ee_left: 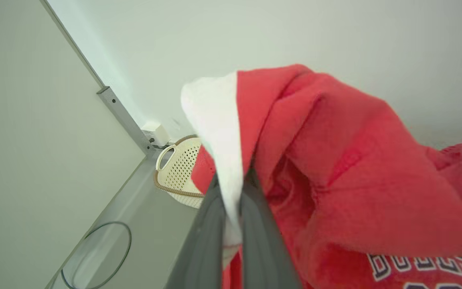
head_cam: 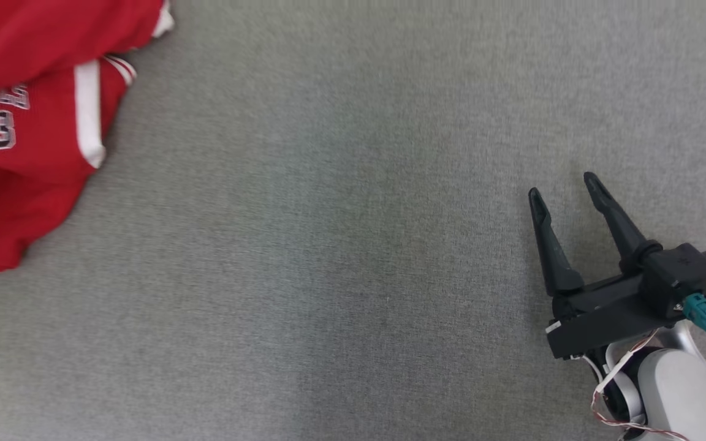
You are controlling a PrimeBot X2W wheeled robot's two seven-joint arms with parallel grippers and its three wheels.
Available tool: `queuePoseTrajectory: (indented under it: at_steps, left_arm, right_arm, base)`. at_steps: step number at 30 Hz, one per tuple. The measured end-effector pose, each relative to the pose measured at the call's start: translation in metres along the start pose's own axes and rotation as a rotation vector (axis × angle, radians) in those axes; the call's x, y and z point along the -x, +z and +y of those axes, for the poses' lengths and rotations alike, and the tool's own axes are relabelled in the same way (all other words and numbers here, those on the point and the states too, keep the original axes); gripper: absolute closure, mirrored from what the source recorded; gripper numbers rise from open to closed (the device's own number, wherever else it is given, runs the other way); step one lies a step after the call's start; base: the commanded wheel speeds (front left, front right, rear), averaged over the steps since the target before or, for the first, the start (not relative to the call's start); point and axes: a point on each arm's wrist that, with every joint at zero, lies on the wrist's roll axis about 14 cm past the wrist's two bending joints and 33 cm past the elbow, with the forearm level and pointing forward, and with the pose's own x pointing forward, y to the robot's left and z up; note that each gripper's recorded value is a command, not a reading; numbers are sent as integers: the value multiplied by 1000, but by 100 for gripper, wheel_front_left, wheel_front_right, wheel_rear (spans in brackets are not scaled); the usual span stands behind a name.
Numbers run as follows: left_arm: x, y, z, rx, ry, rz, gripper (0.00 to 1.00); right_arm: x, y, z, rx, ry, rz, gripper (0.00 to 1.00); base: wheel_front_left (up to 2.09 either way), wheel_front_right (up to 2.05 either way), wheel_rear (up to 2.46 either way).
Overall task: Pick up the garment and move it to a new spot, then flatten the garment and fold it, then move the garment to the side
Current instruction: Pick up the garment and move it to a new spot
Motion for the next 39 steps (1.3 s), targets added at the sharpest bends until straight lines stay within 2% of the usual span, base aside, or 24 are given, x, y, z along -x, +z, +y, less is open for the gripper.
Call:
queuePoseTrajectory:
  at_steps: [7,15,17,23,31,34,39]
  left_arm:
    - [19,83,-3,81,-7,-234,100]
    - [77,117,-36,172,-108,-384,100]
    - [93,115,-49,194,-145,-378,100]
    - [140,108,-95,301,-268,-310,100]
    - [194,132,-181,433,-515,-324,100]
    - [210,132,-218,487,-624,-290,100]
    - [242,141,-289,508,-854,-263,100]
  right_arm:
    - [5,27,13,-13,2,-67,0]
    - [24,54,23,-18,-19,-125,0]
    - [29,59,23,-16,-29,-134,0]
    - [44,70,19,-14,-70,-162,0]
    - [58,76,5,-16,-137,-184,0]
    - [62,77,0,-20,-160,-193,0]
    - [73,77,-12,-13,-206,-196,0]
  base:
    - [0,0,0]
    - [0,0,0]
    - [0,0,0]
    - [0,0,0]
    - [0,0,0]
    - [0,0,0]
    - [0,0,0]
